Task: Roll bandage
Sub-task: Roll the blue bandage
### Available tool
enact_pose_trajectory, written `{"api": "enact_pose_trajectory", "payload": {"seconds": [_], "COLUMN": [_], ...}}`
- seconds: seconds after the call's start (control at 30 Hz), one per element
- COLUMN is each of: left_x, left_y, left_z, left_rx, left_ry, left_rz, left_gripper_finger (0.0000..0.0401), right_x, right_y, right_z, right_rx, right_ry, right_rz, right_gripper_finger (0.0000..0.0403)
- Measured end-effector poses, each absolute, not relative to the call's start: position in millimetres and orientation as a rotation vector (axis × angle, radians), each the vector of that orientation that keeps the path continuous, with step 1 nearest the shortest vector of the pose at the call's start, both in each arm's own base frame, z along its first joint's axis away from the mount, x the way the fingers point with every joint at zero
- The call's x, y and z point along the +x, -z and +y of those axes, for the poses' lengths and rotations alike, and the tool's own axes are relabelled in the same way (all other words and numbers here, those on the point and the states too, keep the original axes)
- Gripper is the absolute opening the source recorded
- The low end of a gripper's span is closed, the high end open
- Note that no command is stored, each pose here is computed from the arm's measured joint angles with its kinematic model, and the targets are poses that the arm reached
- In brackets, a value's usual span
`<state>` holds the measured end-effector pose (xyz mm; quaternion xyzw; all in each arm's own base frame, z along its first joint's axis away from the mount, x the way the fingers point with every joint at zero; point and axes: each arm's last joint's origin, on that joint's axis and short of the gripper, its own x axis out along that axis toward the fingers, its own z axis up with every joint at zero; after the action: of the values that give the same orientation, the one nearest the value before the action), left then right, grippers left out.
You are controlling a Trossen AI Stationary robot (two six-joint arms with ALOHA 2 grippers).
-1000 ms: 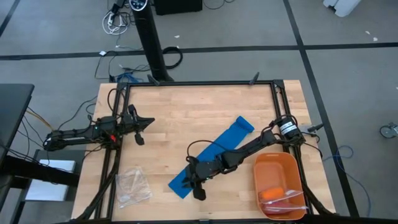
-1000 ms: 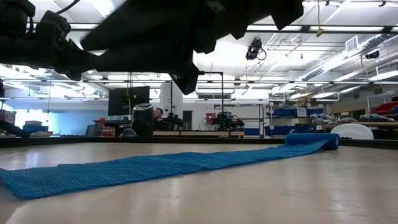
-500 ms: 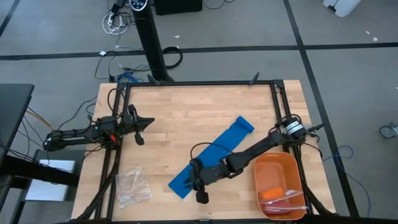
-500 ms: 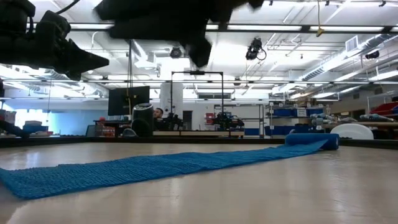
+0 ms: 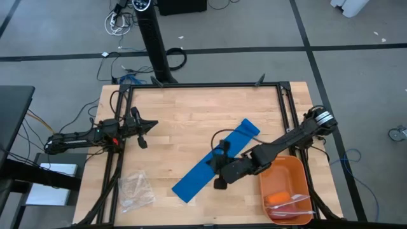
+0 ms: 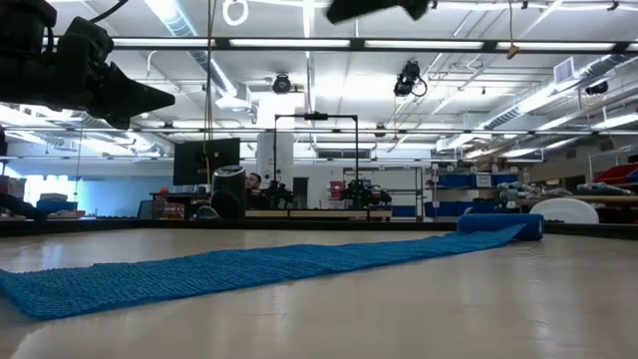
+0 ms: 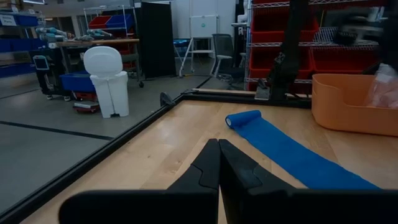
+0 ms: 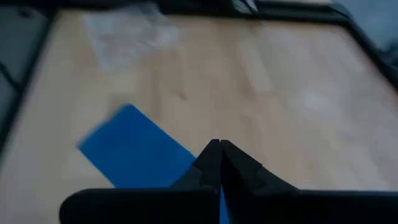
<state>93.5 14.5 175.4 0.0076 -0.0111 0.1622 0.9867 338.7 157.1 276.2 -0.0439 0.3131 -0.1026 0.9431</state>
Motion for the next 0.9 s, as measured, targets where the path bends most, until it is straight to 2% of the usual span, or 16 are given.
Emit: {"api": "enact_pose_trajectory", "payload": {"seconds": [0.37, 0.7, 0.9], "left_x": [93.5, 93.5, 93.5], "left_y": [-175.5, -175.4, -175.5], "left_z": [14.5, 14.5, 14.5], "left_rx": [0.015, 0.015, 0.015], "left_ry": [-0.326, -0.326, -0.326], "left_rz": [-0.023, -0.023, -0.023], "left_gripper_finger": [0.0006, 0.0006, 0.0006], "right_x": [289.7, 239.9, 213.4], "right_y": [-267.0, -258.8, -244.9], "right_z": [124.9, 98.7, 77.8], "right_rx": [-0.099, -0.006, 0.177], "right_ry": [0.439, 0.532, 0.650], "right_rz": [0.897, 0.863, 0.819], "right_gripper_finger": [0.0002, 0.0006, 0.0032]}}
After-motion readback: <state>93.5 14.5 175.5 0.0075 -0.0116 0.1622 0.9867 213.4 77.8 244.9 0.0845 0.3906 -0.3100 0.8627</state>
